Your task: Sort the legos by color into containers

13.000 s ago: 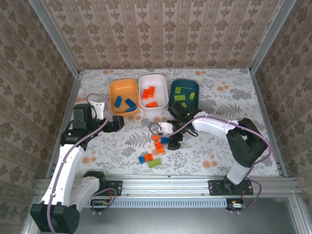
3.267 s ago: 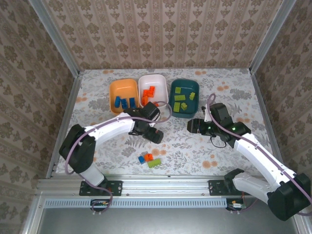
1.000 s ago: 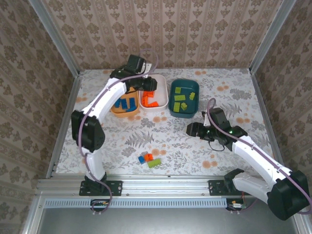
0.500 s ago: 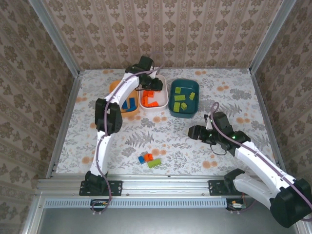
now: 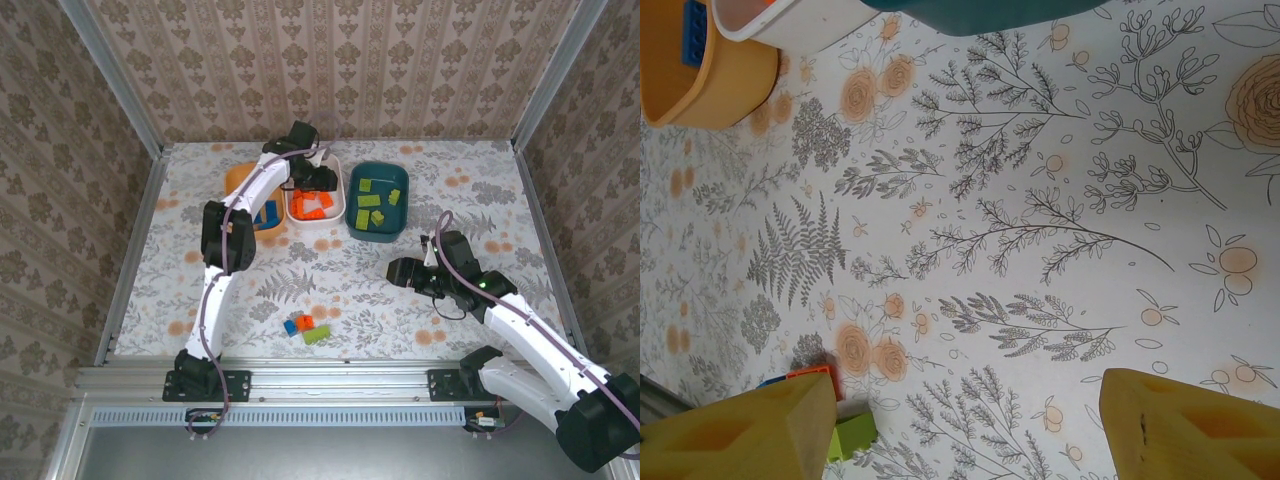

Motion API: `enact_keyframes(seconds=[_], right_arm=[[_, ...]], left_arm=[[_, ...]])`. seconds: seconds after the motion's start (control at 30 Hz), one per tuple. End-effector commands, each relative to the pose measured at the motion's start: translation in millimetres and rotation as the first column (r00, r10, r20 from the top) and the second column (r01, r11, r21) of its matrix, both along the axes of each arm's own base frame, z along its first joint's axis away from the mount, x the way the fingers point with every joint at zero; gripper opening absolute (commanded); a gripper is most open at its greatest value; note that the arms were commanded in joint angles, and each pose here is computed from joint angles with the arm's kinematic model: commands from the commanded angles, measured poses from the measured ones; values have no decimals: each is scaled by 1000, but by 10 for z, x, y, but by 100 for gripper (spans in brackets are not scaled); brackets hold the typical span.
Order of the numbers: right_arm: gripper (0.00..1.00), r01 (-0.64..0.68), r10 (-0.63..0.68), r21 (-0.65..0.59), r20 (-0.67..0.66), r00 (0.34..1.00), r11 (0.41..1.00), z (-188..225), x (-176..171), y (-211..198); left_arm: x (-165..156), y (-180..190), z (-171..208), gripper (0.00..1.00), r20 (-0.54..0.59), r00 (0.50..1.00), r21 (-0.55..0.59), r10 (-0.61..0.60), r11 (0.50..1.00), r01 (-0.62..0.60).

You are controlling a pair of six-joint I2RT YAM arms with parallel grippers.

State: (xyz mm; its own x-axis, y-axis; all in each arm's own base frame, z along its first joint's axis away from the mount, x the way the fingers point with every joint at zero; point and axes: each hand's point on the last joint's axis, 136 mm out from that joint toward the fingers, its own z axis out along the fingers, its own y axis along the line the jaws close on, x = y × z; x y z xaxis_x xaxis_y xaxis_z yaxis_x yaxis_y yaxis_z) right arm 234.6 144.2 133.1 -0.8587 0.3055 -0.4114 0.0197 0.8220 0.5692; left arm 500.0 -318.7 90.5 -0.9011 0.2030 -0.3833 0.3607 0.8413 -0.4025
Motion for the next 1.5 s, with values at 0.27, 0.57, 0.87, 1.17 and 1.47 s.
enact_keyframes(seconds=[0.27, 0.57, 0.87, 1.17, 1.47], right_arm=[[72, -33, 31, -52, -32, 999, 998, -79, -66, 93], [74, -209, 202, -164, -63, 977, 964, -163, -100, 634], [84, -460, 413, -343, -202, 888, 819, -508, -342, 1403], [95, -538, 455, -545, -293, 841, 642, -765, -593, 1753], [95, -566, 462, -541, -329, 823, 622, -893, -676, 1882]], left_arm=[[-58, 14, 529, 52, 38, 999, -68, 6, 998, -4], [-660, 345, 1359, 56, 189, 982, -130, 26, 991, -1], [-1586, 1166, 1452, 63, 221, 965, -145, 138, 984, -108], [-2279, 1855, 1426, 88, 258, 934, -118, 246, 968, -222], [-2472, 2089, 1341, 93, 231, 923, -148, 308, 949, -279]])
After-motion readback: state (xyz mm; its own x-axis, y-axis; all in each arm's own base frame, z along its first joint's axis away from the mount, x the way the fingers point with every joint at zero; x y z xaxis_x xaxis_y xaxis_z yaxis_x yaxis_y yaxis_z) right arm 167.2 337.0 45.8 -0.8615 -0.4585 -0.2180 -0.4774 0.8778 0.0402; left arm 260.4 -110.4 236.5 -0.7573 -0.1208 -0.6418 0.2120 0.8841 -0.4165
